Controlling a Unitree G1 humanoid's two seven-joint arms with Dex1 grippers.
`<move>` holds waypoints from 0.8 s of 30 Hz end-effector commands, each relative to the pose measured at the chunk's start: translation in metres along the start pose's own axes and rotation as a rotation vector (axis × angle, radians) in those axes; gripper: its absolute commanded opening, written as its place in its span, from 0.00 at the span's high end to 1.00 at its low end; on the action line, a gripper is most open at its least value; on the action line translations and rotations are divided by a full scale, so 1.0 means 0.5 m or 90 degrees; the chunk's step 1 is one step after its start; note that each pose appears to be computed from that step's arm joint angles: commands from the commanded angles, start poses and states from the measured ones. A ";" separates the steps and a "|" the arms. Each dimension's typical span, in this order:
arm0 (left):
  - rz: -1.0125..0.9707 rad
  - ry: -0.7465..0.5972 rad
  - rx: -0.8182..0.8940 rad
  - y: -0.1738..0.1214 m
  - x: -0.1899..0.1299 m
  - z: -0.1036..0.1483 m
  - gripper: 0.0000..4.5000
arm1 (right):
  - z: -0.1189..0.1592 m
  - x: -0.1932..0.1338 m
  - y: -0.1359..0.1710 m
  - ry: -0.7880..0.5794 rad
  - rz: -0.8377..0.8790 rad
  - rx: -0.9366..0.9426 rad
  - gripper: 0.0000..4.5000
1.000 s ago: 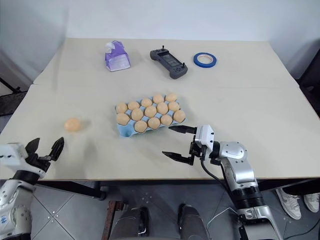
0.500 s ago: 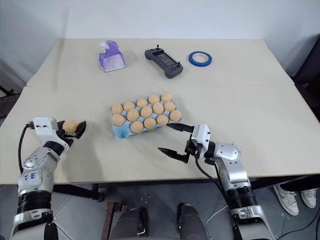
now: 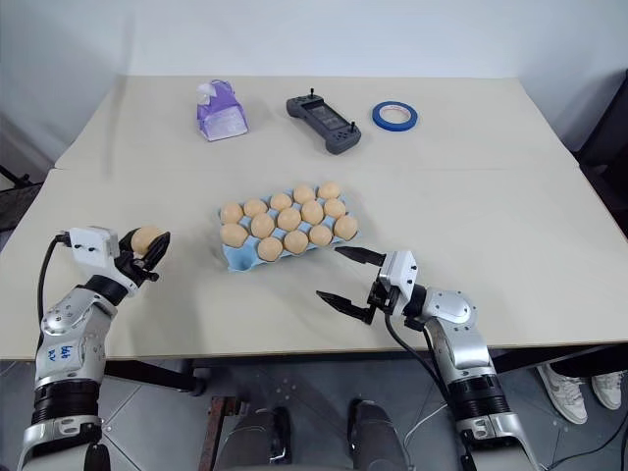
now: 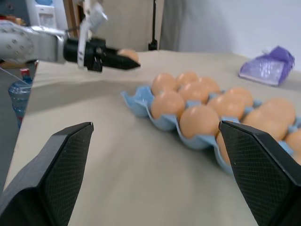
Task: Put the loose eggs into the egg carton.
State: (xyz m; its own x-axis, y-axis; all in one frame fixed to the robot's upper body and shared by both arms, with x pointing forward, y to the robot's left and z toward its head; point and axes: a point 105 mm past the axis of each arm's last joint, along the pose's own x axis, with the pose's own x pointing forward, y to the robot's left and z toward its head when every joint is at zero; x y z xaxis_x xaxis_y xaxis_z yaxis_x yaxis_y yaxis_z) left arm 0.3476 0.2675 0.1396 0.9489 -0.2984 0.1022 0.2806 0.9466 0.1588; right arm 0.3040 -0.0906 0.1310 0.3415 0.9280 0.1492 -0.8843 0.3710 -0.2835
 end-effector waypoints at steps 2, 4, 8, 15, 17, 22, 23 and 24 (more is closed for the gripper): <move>-0.242 -0.043 0.046 -0.132 0.025 0.051 0.49 | 0.018 -0.024 -0.014 0.003 -0.037 -0.033 0.00; -0.281 -0.028 0.051 -0.156 0.036 0.043 0.49 | 0.017 -0.032 -0.019 0.009 -0.050 -0.035 0.00; -0.347 -0.002 0.056 -0.201 0.059 0.019 0.49 | 0.015 -0.045 -0.019 0.018 -0.074 -0.041 0.00; -0.334 -0.007 0.050 -0.183 0.069 0.021 0.13 | 0.036 -0.035 -0.011 -0.001 -0.080 -0.058 0.00; -0.324 -0.002 0.054 -0.158 0.052 0.025 0.07 | 0.035 -0.038 -0.011 0.001 -0.082 -0.058 0.00; -0.325 0.006 0.080 -0.105 -0.008 0.042 0.07 | 0.030 -0.054 -0.018 0.014 -0.093 -0.056 0.00; -0.332 0.017 0.092 -0.099 -0.024 0.042 0.07 | 0.028 -0.057 -0.019 0.019 -0.094 -0.054 0.00; -0.340 0.029 0.102 -0.093 -0.040 0.038 0.07 | 0.027 -0.061 -0.020 0.023 -0.096 -0.053 0.00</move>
State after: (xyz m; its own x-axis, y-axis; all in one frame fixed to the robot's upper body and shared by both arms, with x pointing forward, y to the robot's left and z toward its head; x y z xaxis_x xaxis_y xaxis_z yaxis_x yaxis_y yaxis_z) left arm 0.3211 0.2267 0.1348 0.7106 -0.6961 -0.1025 0.6912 0.6633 0.2869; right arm 0.2986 -0.1162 0.1343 0.4714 0.8700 0.1448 -0.8092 0.4919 -0.3213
